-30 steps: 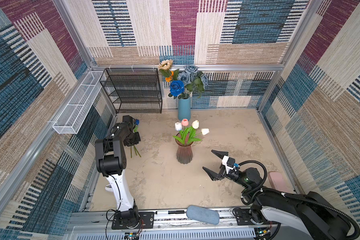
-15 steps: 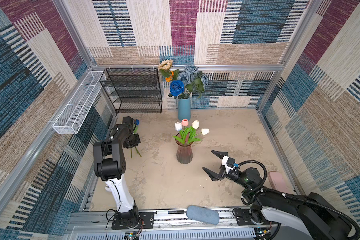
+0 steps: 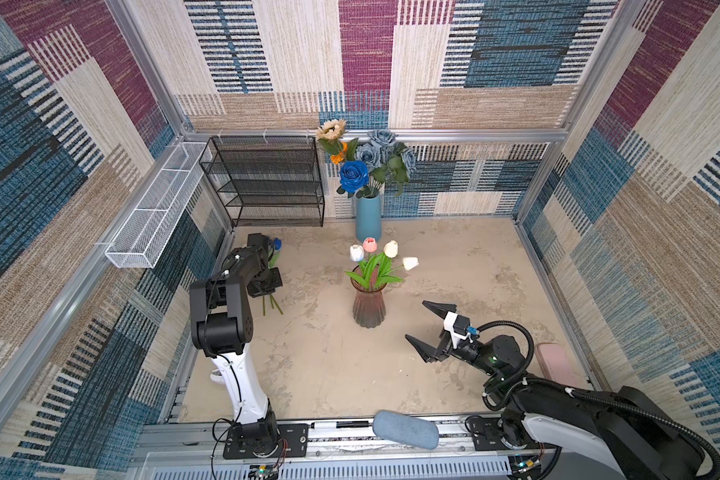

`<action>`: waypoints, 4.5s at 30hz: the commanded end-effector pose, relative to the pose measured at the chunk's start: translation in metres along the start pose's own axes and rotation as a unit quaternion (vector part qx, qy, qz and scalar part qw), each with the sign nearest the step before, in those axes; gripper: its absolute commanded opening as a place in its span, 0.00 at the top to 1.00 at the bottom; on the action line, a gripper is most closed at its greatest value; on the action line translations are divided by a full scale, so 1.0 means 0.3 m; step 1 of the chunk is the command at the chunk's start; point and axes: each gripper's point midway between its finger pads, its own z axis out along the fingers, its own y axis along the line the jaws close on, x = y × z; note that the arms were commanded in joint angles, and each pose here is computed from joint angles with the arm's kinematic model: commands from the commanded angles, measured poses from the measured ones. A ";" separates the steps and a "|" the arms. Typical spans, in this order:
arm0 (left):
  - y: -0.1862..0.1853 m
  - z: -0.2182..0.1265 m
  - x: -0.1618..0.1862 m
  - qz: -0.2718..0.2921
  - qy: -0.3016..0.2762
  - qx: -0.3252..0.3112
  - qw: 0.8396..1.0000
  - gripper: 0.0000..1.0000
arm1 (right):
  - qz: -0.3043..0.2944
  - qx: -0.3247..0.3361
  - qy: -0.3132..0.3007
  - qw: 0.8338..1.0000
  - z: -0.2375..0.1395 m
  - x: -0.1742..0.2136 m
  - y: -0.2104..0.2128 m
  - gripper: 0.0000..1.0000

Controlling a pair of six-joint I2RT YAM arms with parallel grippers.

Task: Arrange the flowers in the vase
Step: 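Grasp the blue tulip stem with the left gripper and lift it upright, then carry the blue tulip over the pink vase and lower its stem in, then open the left gripper and move it back to the loose tulips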

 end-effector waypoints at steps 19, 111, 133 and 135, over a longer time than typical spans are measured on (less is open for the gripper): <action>-0.083 -0.316 -0.005 0.017 -0.111 0.053 0.992 1.00 | -0.001 -0.003 -0.009 1.000 0.009 -0.018 0.000 0.00; -0.898 -0.927 0.506 0.317 -0.519 0.466 0.643 0.72 | -0.005 0.001 -0.009 1.000 0.010 -0.008 -0.005 0.00; -0.549 -1.007 0.270 0.249 -0.576 0.243 0.740 0.31 | -0.004 0.003 -0.013 1.000 0.004 -0.017 -0.004 0.00; -0.491 -0.950 0.214 0.221 -0.557 0.213 0.772 0.29 | -0.005 -0.002 -0.017 1.000 0.002 -0.023 0.001 0.00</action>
